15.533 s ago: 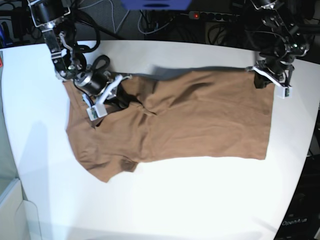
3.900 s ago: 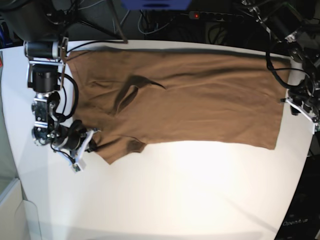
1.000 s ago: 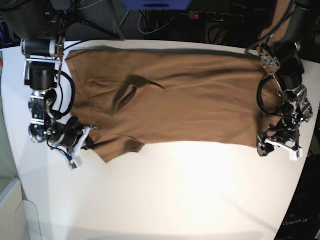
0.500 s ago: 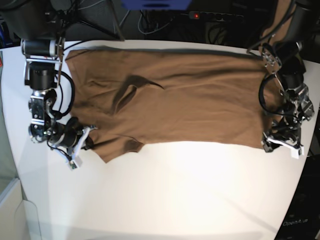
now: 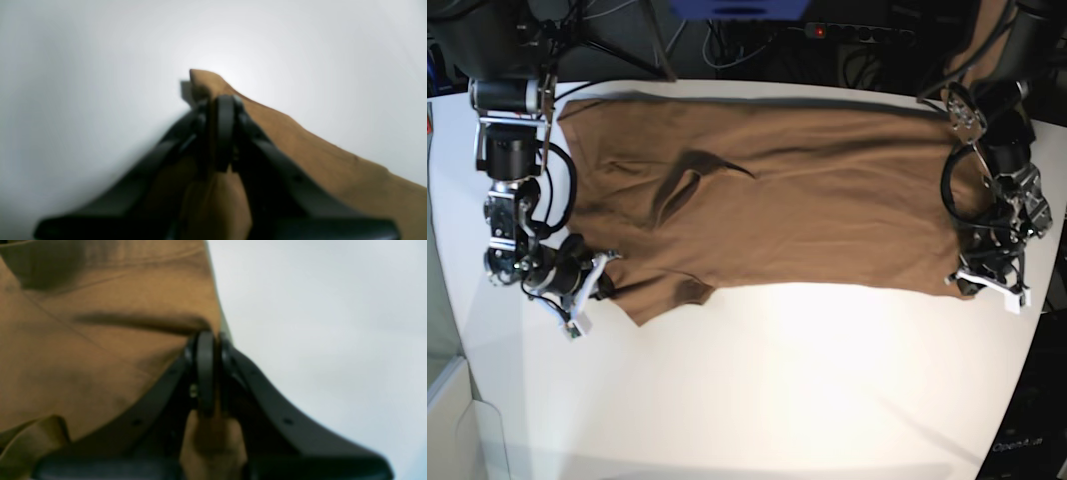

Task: Fold the T-shirt properly
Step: 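Lift both hem corners and fold them over onto the shoulder edge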

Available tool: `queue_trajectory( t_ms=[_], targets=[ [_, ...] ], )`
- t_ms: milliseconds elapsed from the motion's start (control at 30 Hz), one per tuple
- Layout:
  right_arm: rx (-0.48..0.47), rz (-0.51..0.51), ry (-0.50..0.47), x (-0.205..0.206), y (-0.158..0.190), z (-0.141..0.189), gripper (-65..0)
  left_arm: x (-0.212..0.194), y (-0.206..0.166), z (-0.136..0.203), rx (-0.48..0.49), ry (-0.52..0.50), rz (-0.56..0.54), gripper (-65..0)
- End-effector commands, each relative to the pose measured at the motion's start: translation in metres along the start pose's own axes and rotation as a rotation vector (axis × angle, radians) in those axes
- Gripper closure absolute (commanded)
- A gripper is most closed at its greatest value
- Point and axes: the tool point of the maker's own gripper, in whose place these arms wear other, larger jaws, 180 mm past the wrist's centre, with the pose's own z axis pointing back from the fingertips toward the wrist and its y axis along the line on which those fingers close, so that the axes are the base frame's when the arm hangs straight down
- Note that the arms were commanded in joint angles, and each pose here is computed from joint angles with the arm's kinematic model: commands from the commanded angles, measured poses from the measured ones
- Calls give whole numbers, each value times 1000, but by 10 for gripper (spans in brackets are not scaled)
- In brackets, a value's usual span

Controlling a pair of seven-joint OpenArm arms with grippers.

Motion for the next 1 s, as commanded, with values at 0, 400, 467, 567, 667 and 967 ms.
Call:
queue_trajectory(
  t_ms=[0, 400, 467, 567, 667, 967],
  targets=[
    [-19, 18, -41, 19, -10, 7, -15, 25, -1, 2, -5, -42, -12, -33],
    [-75, 111, -98, 38, -18, 31, -13, 40, -8, 24, 15, -69, -123, -33],
    [-80, 125, -106, 38, -16, 35, -13, 44, -17, 28, 10, -83, -145, -33],
    [-81, 139, -109, 35, -12, 37, -13, 46, -18, 39, 28, -78, -187, -33],
    [-84, 155, -107, 27, -8, 42, -13, 41, -23, 47, 33, -70, -207, -33],
    [-103, 245, -116, 9, 9, 69, -13, 28, -24, 78, 21, -120, -221, -33]
  ],
)
